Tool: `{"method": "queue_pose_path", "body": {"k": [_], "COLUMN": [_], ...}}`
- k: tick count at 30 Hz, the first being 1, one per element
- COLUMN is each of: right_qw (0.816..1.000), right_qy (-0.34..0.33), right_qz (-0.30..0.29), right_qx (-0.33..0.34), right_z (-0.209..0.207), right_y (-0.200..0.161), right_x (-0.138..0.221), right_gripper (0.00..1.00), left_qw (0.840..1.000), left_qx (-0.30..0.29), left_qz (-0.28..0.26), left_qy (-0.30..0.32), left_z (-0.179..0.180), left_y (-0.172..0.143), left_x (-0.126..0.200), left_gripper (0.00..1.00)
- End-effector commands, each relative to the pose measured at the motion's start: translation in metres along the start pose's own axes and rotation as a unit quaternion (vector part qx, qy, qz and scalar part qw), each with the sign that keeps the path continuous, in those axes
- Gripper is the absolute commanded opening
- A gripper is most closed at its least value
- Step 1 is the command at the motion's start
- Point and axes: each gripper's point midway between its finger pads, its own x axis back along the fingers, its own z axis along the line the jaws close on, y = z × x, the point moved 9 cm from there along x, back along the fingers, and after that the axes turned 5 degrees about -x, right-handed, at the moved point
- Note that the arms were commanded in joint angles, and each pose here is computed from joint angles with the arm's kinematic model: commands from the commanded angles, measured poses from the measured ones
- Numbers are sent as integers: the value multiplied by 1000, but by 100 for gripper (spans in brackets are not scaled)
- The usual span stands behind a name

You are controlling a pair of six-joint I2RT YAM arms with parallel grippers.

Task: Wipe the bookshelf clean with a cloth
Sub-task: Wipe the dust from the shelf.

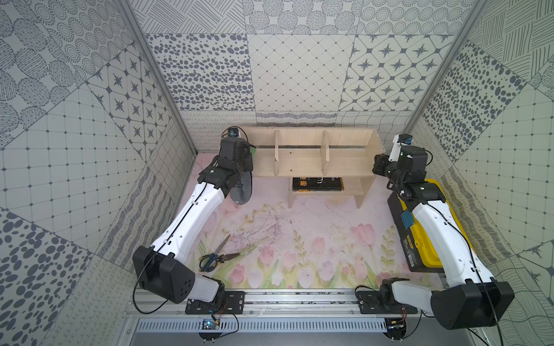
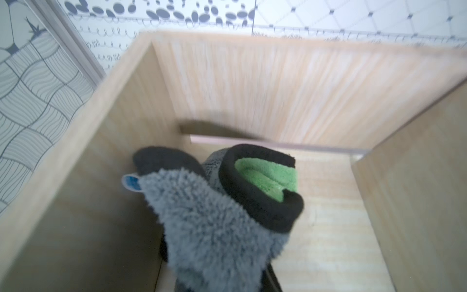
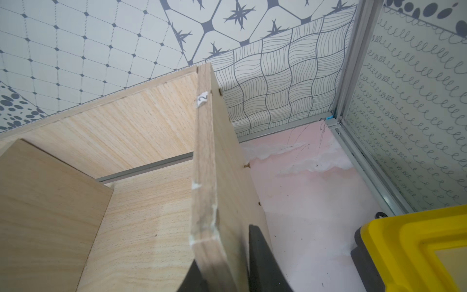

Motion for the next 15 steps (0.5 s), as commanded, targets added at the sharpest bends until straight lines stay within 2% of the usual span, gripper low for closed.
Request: {"method": "queue_pose_path", "body": {"k": [1, 4, 8, 12, 15], "right_qw": [992, 992, 994, 993, 992], "right_qy": [-89, -94, -65, -75, -80], "right_qz": [50, 49, 51, 48, 48], "right_qx": [-73, -72, -76, -80, -80], "right_z": [-14, -13, -9, -12, -16], "right_y": [-20, -15, -16, -18, -25], "right_x": [-32, -41, -52, -49, -43], "right_gripper": [0, 0, 0, 0, 0], "left_qw": [995, 991, 985, 989, 992], "left_qx": [54, 59, 56, 39, 44], "left_qz": [-72, -81, -98, -103, -104], "left_qy": [-45, -84, -128, -95, -58], "left_z": [-18, -43, -65, -61, -41], "left_y": [58, 74, 86, 93, 91], "left_x": [-10, -4, -4, -9, -6], "left_gripper": [0, 0, 0, 0, 0]}}
